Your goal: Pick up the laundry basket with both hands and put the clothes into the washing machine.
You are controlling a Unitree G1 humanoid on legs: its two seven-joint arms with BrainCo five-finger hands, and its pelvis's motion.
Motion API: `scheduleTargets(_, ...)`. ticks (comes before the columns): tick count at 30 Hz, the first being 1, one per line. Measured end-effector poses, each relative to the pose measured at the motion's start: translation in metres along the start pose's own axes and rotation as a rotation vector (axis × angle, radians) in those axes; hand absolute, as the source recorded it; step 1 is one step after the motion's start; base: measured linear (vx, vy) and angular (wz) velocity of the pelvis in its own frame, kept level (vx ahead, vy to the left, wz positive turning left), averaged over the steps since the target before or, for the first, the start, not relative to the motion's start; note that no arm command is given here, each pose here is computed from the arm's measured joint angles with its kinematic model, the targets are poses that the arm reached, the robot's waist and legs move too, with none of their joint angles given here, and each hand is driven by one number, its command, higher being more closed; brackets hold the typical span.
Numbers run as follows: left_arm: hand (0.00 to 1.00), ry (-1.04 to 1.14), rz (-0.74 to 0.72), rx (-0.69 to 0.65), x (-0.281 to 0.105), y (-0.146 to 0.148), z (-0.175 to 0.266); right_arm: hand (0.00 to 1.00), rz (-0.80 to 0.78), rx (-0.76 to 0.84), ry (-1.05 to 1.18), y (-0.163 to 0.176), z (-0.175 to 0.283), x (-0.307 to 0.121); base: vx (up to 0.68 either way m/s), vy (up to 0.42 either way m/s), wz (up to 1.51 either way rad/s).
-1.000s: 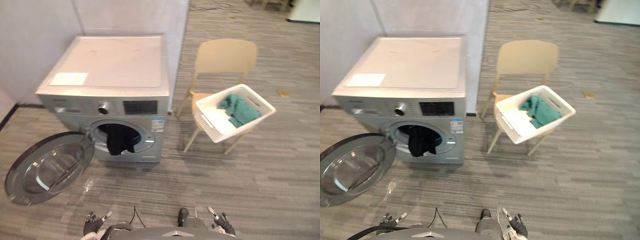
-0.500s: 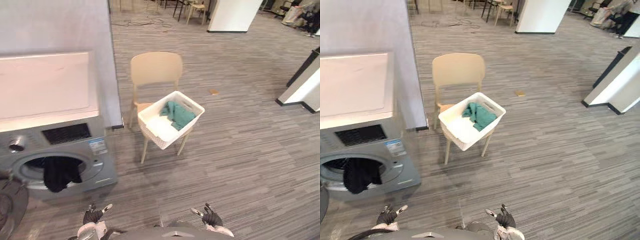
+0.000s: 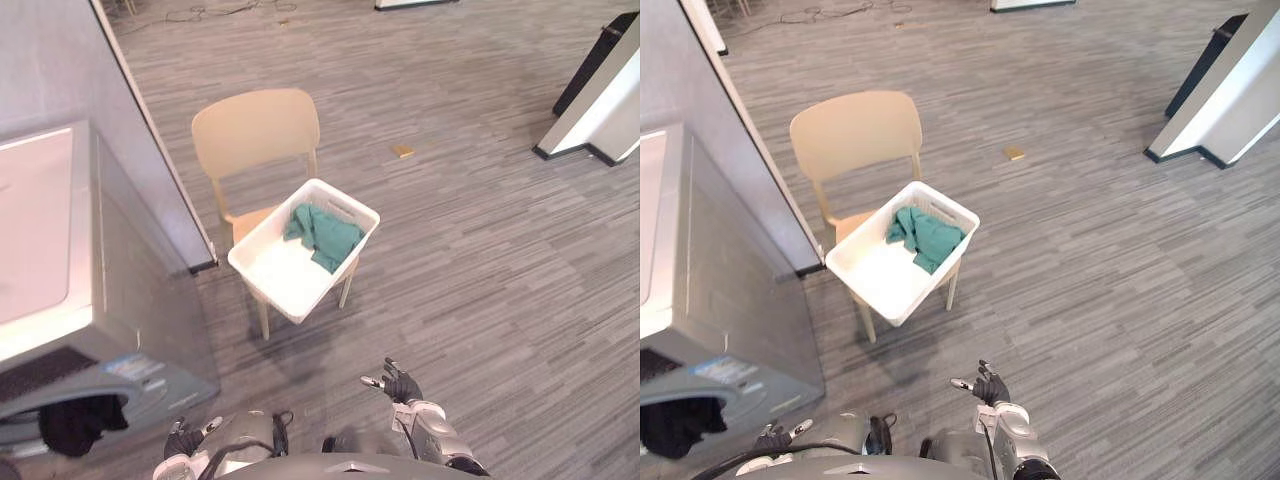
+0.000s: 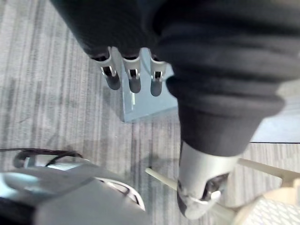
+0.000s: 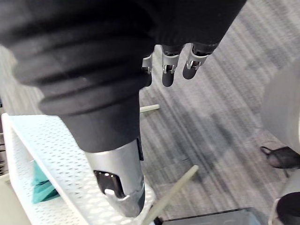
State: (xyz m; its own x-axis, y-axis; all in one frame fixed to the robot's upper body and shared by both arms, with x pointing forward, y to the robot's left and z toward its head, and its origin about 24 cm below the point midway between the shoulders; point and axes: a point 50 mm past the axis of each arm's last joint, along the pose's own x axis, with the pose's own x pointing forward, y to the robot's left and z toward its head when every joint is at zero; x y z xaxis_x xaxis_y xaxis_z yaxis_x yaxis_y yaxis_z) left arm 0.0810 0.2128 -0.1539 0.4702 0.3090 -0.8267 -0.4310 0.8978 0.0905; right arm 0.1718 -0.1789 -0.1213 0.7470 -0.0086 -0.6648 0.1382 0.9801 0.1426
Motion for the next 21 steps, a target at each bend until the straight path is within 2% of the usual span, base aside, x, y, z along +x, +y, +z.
scheduleTargets(7, 0.00, -0.122, -0.059, 0.015, 0.007, -0.022, 0.036, 0.00, 0.006, 0.040, -0.288, 0.002, 0.057, -0.008, 0.32, -0.286, 0.81)
scheduleTargets(10, 0.00, -0.127, -0.021, 0.043, 0.007, -0.011, 0.036, 0.00, -0.005, 0.063, -0.377, 0.005, 0.073, -0.015, 0.21, -0.486, 0.85)
scheduleTargets(13, 0.00, -0.058, -0.042, 0.024, 0.000, -0.026, 0.010, 0.00, -0.060, 0.025, -0.475, -0.013, 0.093, -0.028, 0.21, -0.451, 0.77)
scheduleTargets(19, 0.00, -0.008, 0.093, -0.088, -0.003, 0.004, -0.005, 0.00, -0.063, -0.043, -0.717, -0.015, 0.143, -0.050, 0.13, -0.376, 1.30)
scheduleTargets(21, 0.00, -0.003, 0.105, -0.082, -0.003, 0.009, -0.006, 0.00, -0.141, -0.118, -0.784, -0.025, 0.159, -0.055, 0.01, -0.165, 1.55)
